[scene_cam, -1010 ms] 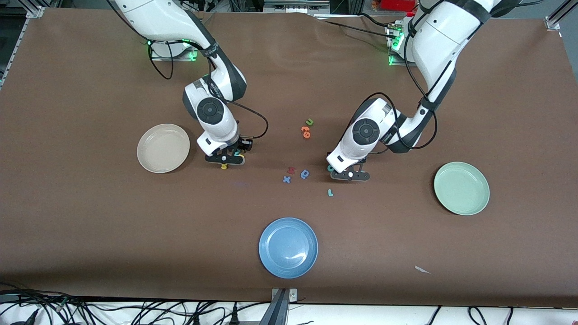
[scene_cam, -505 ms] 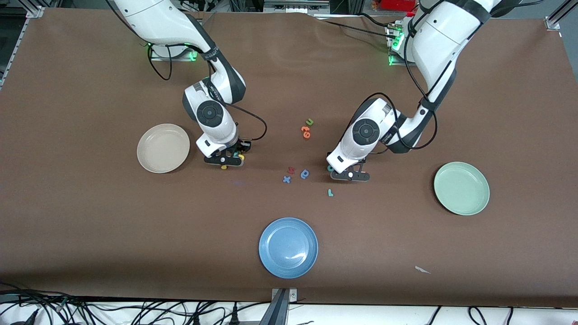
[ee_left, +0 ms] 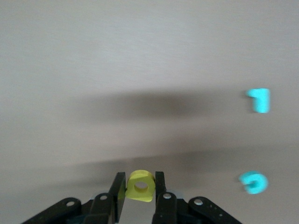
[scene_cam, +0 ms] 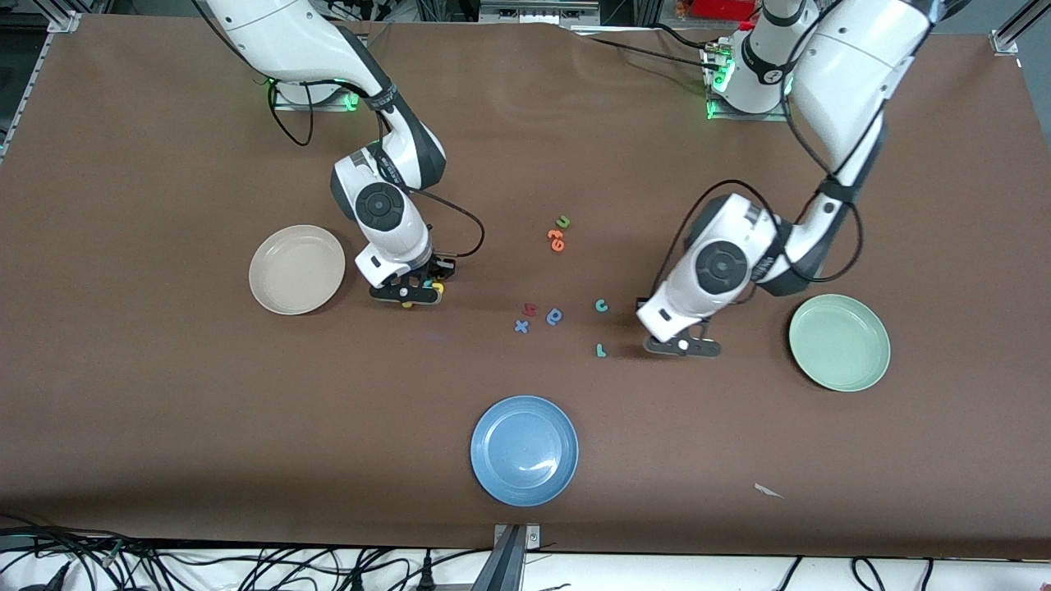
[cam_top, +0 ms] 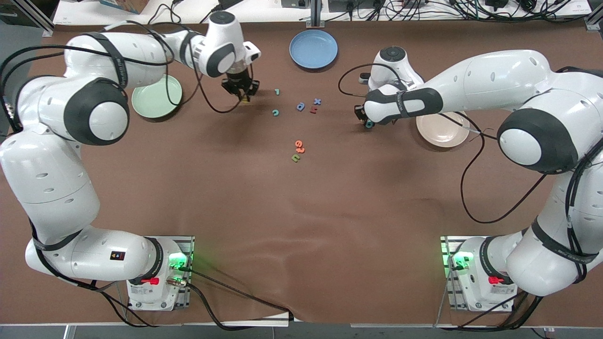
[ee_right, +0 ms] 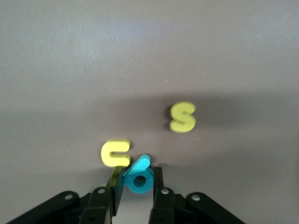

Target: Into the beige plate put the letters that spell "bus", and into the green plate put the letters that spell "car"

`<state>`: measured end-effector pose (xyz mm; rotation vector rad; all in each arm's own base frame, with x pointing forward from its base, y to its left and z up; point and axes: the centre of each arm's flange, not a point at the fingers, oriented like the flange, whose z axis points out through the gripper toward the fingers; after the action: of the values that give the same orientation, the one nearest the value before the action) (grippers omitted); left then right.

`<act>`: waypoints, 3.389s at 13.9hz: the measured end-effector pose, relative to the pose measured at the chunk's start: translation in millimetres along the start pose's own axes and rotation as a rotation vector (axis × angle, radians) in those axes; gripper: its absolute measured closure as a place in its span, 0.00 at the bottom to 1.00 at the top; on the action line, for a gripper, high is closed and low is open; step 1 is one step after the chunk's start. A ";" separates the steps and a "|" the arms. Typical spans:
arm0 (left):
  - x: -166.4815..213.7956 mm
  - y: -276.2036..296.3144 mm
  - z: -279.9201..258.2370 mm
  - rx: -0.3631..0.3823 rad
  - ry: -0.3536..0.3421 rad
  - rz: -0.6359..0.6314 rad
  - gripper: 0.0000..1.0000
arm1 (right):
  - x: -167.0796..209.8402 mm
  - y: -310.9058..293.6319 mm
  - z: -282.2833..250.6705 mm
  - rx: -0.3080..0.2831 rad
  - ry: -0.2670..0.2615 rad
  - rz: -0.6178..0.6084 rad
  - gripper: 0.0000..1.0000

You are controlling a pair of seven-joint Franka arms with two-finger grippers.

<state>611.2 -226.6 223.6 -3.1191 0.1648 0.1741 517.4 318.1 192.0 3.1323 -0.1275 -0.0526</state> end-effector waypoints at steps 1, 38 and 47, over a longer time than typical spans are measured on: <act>5.2 -26.6 -5.8 0.003 -0.002 0.030 0.70 | 7.8 9.2 -10.9 -0.009 0.006 -0.007 0.70; -36.1 134.0 35.4 -0.105 0.043 -0.283 0.12 | 52.4 29.0 1.9 -0.012 0.016 0.013 0.55; -32.8 136.9 48.9 -0.081 0.056 -0.315 0.47 | 56.2 36.3 1.1 -0.032 0.011 0.021 0.78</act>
<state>558.9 -358.5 177.6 -3.1749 -0.3403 0.0908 570.4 277.3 189.3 3.0986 -0.1577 -0.0369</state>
